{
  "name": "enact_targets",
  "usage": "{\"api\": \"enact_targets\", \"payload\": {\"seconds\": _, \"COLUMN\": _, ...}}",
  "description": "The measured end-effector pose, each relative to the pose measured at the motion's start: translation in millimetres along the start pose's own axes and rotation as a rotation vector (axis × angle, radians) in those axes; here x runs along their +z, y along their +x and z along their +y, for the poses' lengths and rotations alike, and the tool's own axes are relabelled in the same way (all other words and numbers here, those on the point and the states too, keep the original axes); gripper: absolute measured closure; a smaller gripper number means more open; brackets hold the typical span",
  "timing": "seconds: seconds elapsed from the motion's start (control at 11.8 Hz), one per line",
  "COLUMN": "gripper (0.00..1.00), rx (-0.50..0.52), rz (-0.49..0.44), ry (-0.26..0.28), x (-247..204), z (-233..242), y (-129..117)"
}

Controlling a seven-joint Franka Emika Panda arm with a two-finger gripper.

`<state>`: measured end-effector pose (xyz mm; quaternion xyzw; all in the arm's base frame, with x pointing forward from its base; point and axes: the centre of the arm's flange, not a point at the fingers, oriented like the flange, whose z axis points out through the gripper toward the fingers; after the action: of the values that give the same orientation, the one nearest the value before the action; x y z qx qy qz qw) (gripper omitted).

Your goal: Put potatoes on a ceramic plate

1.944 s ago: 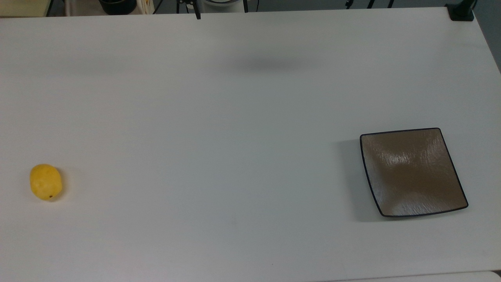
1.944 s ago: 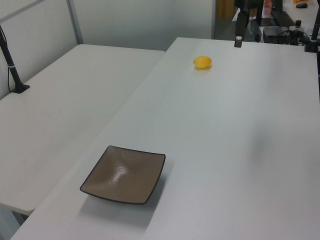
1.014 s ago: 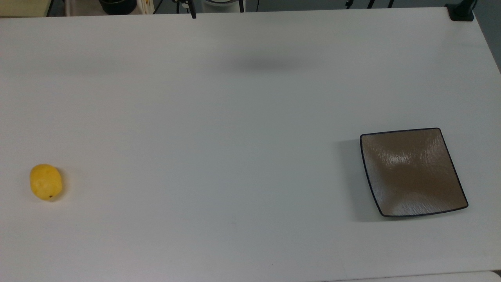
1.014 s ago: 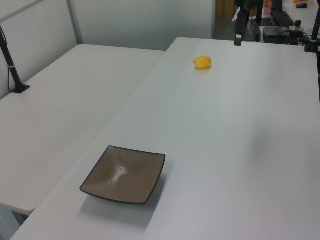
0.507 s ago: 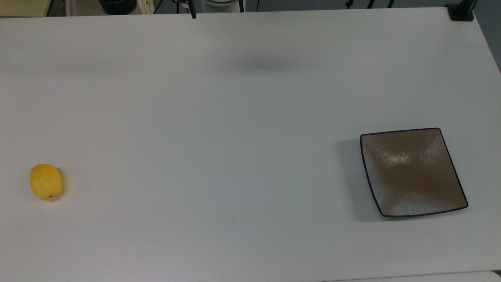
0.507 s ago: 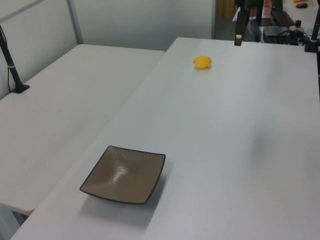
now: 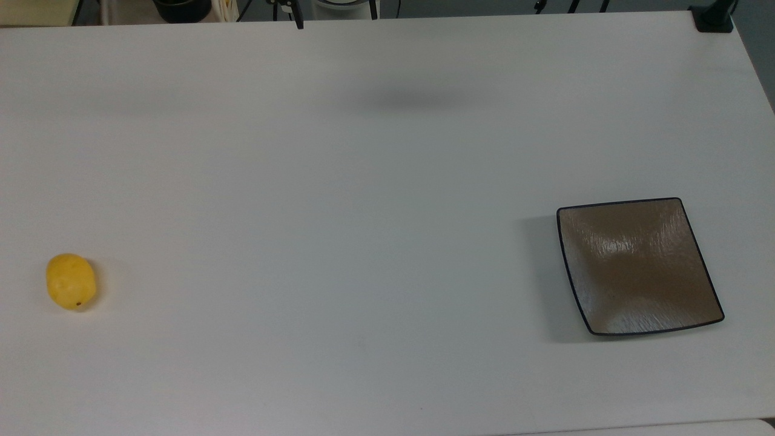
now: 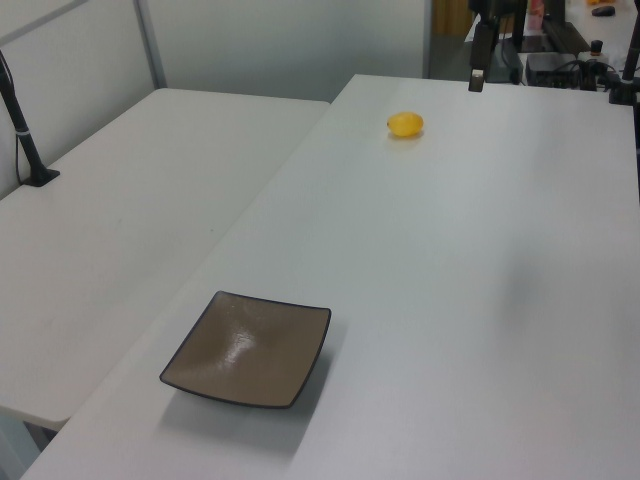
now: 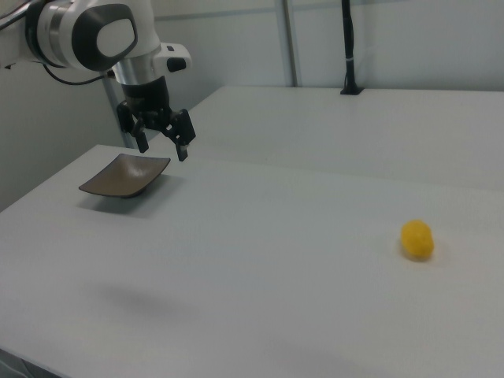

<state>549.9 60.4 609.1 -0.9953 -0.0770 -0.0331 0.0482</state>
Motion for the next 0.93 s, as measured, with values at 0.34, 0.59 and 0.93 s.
{"api": "enact_targets", "payload": {"seconds": 0.34, "gripper": 0.00, "rx": -0.009, "rz": -0.014, "ry": -0.007, "x": 8, "z": 4, "y": 3}}
{"api": "enact_targets", "payload": {"seconds": 0.59, "gripper": 0.00, "rx": -0.096, "rz": -0.026, "ry": -0.009, "x": 4, "z": 32, "y": -1}}
{"api": "enact_targets", "payload": {"seconds": 0.93, "gripper": 0.00, "rx": -0.277, "rz": -0.021, "ry": -0.013, "x": -5, "z": 75, "y": -6}}
